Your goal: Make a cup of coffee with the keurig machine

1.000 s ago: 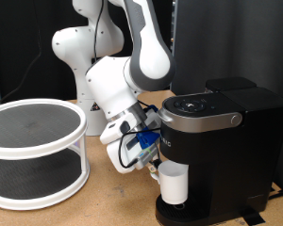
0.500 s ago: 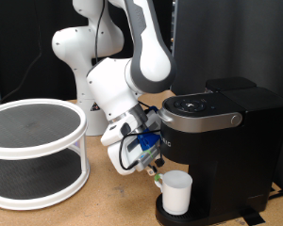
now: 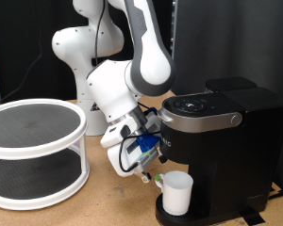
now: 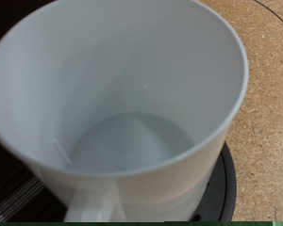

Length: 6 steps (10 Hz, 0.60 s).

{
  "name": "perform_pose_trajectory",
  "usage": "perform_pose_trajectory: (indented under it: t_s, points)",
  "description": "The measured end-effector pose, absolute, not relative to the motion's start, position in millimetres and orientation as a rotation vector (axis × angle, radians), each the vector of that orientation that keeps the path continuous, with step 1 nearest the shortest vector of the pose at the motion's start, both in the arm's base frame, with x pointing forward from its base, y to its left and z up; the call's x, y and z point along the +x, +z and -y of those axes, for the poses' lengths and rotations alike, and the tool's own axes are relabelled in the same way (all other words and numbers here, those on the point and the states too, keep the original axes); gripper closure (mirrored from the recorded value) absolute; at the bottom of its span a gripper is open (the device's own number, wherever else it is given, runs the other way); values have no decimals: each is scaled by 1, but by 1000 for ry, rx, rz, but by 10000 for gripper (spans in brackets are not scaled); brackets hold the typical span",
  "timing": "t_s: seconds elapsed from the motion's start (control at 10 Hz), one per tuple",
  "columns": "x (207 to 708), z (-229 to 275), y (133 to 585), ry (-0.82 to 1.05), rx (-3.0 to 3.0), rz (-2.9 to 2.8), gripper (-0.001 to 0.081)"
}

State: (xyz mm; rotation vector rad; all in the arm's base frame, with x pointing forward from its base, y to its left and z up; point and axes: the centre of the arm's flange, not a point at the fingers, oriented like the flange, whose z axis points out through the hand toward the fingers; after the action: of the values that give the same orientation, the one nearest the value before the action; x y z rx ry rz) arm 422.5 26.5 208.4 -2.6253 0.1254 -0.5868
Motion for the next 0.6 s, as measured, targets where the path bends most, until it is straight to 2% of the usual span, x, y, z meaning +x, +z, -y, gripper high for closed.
perform_pose_trajectory:
  t_s: [0.1,0.2,0.3,0.6]
  points:
    - [421,-26,209,-579,-2617,-106,120]
    - [417,-25,212,-565,-2603,-84,26]
    - [412,-21,217,-549,-2591,-66,3]
    - [392,-3,236,-520,-2564,-18,1]
